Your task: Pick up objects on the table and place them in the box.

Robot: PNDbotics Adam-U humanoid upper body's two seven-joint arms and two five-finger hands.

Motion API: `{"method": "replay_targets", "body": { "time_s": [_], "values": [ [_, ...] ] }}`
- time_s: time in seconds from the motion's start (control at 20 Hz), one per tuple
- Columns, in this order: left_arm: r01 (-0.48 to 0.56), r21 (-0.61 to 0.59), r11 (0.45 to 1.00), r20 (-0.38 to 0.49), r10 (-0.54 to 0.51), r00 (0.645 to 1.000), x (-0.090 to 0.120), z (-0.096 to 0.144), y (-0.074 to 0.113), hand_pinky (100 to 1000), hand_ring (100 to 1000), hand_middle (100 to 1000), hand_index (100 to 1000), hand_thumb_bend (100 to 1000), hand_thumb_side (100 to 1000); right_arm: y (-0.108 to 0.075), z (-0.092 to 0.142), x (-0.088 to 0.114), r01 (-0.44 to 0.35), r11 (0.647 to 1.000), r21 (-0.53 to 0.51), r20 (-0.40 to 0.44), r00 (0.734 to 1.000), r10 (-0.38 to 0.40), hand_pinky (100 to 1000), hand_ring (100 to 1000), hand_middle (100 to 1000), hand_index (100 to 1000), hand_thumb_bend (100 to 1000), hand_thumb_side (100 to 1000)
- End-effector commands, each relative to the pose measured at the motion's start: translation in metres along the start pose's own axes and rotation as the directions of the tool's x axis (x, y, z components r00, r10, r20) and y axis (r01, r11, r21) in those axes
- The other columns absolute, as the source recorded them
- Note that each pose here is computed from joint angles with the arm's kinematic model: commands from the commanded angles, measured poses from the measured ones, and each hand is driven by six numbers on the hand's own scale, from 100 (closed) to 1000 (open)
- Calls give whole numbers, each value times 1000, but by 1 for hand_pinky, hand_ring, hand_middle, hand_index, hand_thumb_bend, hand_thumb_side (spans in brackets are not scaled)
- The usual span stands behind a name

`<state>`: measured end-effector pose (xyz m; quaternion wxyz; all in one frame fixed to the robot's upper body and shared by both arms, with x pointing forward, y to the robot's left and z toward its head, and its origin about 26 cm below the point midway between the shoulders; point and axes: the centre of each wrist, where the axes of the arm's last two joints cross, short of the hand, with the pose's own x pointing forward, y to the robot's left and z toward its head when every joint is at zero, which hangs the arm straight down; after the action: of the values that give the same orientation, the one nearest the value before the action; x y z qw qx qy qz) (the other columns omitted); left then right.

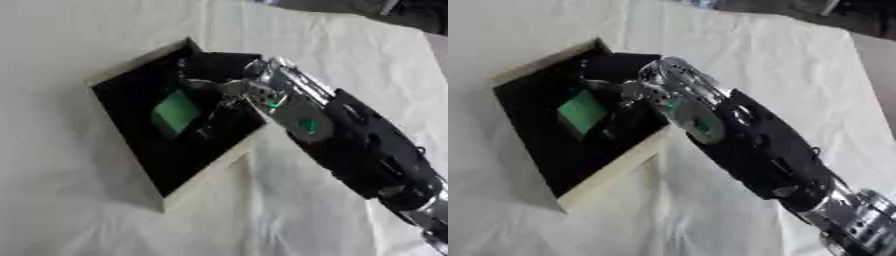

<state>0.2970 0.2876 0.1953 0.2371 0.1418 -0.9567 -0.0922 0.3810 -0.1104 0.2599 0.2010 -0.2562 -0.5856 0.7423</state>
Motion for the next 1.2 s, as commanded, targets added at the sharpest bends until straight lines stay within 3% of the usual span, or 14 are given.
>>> {"method": "replay_targets", "body": {
  "time_s": [0.05,0.35,0.4,0.55,0.8,1.0,1.2],
  "values": [
    [3,-8,1000,27,-2,1000,5,-5,2,602,697,694,786,100,663,-8,1,-1,-69,998,10,-3,998,69,785,859,816,919,172,423],
    [2,-9,1000,27,-2,1000,5,-5,1,602,697,694,786,100,663,-10,1,-2,-116,993,23,-3,993,116,793,867,830,923,195,443],
    [2,-8,1000,27,-2,1000,5,-5,1,602,697,693,786,100,663,-11,2,-1,-123,992,18,-4,992,123,818,889,873,936,336,549],
    [1,-8,1000,25,-1,1000,5,-4,1,602,697,693,786,100,663,-19,6,2,-168,986,-10,-12,986,168,815,885,869,932,328,540],
    [1,-6,1000,25,-1,1000,5,-4,1,604,699,693,786,100,661,-32,17,6,-171,981,-86,-14,985,170,805,866,841,923,252,516],
    [2,-7,1000,22,-2,1000,5,-4,1,604,700,694,786,100,661,-50,33,13,-130,970,-204,-6,991,131,793,838,789,917,110,506],
    [2,-6,1000,24,-2,1000,5,-4,2,604,702,694,786,100,658,-67,54,22,-68,936,-345,15,997,78,785,814,743,912,100,505]
  ]
}}
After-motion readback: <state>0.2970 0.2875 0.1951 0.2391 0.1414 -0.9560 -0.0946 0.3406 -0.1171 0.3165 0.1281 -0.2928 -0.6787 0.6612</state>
